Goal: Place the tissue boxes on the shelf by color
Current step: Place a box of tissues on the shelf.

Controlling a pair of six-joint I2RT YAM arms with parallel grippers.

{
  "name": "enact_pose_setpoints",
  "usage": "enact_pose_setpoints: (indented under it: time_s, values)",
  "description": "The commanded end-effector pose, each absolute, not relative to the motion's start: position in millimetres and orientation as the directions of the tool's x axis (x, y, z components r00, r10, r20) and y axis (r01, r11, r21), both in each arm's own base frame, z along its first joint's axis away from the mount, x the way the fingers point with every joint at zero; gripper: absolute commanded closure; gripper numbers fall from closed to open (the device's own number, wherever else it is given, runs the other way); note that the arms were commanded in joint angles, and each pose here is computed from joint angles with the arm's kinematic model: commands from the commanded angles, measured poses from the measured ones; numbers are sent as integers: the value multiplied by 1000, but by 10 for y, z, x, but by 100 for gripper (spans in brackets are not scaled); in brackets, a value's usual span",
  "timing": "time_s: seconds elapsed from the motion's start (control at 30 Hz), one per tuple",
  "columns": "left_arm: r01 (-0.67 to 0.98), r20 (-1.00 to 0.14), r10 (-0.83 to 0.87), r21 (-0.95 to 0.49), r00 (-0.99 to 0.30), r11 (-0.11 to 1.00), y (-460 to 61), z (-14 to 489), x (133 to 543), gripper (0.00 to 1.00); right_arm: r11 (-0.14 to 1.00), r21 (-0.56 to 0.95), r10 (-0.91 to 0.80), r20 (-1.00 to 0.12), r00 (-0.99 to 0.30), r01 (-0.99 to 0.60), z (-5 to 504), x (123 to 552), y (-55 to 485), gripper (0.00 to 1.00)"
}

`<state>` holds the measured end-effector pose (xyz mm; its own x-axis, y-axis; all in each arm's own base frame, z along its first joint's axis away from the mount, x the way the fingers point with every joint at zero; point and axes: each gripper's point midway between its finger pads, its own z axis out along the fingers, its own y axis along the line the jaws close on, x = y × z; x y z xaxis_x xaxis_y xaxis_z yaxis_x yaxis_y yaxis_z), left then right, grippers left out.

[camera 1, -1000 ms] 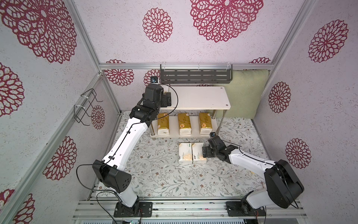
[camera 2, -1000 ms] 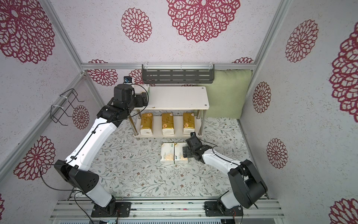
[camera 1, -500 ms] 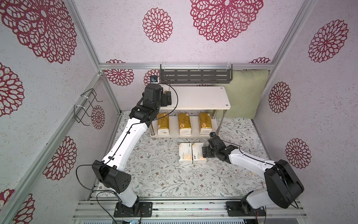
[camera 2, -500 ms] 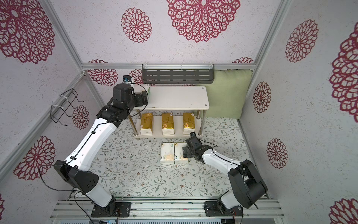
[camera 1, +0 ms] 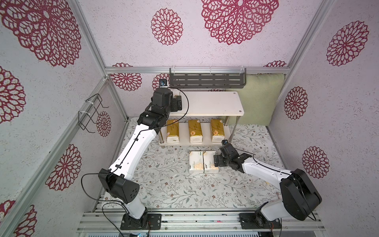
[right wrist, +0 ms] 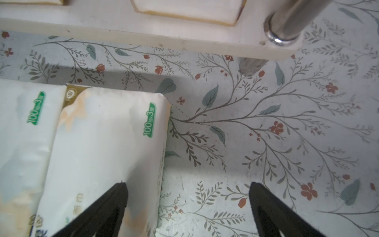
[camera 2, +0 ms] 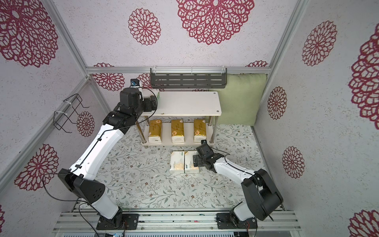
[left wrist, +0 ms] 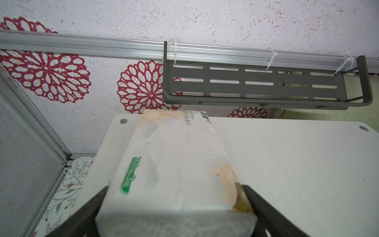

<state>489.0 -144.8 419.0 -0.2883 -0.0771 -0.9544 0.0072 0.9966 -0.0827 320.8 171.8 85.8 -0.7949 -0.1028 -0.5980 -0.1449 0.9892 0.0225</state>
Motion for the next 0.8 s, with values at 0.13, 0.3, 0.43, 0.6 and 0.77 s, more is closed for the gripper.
enact_pose_setpoints:
  time_s: [0.13,0.3,0.43,0.6,0.77]
  values:
    - [36,-921,-43,-61,-386,997,-1500,3960,5039,3,989,40,-89,-626,-775,-146,1030,3257,1780,1]
    - [31,-893,-87,-112,-441,993,-1433,3924,5060,3,989,36,-87,-629,-772,-141,1066,3248,1763,1]
    - [18,-912,-98,-115,-399,993,-1371,4057,5021,3,990,37,-84,-633,-769,-139,1094,3245,1756,1]
    - [58,-933,-144,-172,-329,983,-1394,4178,4933,3,990,41,-80,-630,-772,-136,1075,3235,1759,1]
    - [60,-940,-151,-177,-305,982,-1376,4264,4851,3,989,40,-84,-629,-773,-141,1065,3227,1779,1]
